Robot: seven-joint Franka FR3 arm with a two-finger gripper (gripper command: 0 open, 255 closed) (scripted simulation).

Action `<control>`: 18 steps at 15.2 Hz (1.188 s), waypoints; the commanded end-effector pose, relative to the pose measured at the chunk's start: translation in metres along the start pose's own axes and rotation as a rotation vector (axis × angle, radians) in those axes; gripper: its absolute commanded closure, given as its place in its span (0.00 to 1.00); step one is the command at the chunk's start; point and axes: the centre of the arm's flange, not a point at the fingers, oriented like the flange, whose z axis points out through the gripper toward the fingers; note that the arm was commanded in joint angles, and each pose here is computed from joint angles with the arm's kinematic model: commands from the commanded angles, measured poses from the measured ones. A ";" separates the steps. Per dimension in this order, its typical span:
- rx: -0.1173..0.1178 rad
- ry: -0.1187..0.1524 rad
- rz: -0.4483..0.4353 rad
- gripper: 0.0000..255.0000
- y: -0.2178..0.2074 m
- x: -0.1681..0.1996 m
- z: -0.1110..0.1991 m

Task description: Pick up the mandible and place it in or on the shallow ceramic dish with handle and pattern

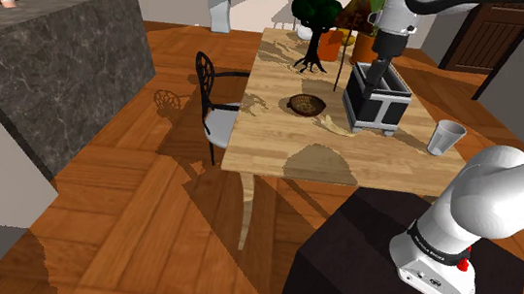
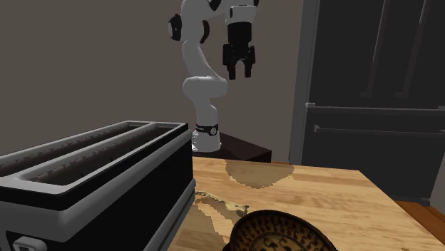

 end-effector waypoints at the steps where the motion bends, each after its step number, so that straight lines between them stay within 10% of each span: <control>1: 0.003 -0.014 -0.031 0.00 0.022 0.011 0.017; 18: 0.036 -0.134 -0.279 0.00 0.185 0.091 0.162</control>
